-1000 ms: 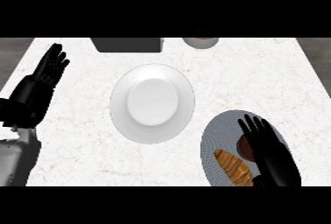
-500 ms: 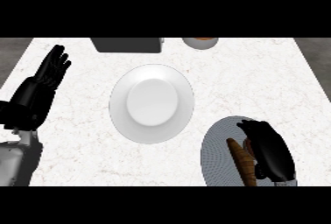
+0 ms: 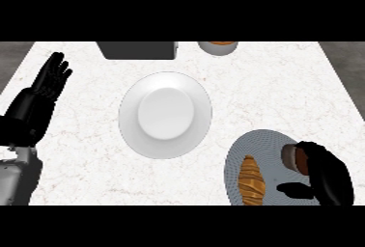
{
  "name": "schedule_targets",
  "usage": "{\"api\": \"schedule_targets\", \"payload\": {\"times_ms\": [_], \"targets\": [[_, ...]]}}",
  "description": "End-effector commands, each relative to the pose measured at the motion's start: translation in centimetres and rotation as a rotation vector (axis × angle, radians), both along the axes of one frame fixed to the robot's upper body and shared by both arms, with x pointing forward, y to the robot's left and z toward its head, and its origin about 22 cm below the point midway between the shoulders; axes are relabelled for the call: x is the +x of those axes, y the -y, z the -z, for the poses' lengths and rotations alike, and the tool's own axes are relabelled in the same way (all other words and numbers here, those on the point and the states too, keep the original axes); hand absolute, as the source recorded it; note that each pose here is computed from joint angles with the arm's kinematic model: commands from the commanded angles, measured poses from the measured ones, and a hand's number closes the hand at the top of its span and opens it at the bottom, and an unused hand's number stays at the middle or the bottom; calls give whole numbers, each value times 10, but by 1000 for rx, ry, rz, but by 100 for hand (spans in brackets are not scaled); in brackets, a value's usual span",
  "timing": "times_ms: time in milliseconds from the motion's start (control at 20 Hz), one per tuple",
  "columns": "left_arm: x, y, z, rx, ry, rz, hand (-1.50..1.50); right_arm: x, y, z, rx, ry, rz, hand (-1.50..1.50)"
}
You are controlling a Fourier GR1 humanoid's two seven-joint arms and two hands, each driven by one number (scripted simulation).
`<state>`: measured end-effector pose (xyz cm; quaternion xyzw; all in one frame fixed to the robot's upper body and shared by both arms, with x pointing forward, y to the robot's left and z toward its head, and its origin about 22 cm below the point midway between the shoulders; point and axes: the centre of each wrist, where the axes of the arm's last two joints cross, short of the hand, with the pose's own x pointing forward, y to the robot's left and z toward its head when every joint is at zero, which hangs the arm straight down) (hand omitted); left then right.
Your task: Pick the cupcake from the placemat and place it in the plate
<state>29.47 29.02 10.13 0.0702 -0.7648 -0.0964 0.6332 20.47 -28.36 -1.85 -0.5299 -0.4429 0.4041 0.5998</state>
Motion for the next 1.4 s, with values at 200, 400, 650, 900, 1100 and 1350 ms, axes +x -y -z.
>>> {"api": "schedule_targets", "payload": {"times_ms": [200,400,650,900,1100,1350], "targets": [[5,8,13,-8,-11,13,0,-27,7,-33,-40,-61,222,150],[4,-4,-10,-9,-9,17,0,-41,-13,-60,86,21,128,150],[12,13,0,-7,-8,19,0,-39,-48,-110,182,191,-63,150],[-1,11,3,-8,-16,31,0,-34,-94,-132,374,343,-202,150],[8,9,-13,5,-5,17,0,-32,-133,-158,406,329,-266,150],[4,2,-1,-4,3,49,0,8,-168,-175,406,324,-284,150]]}}
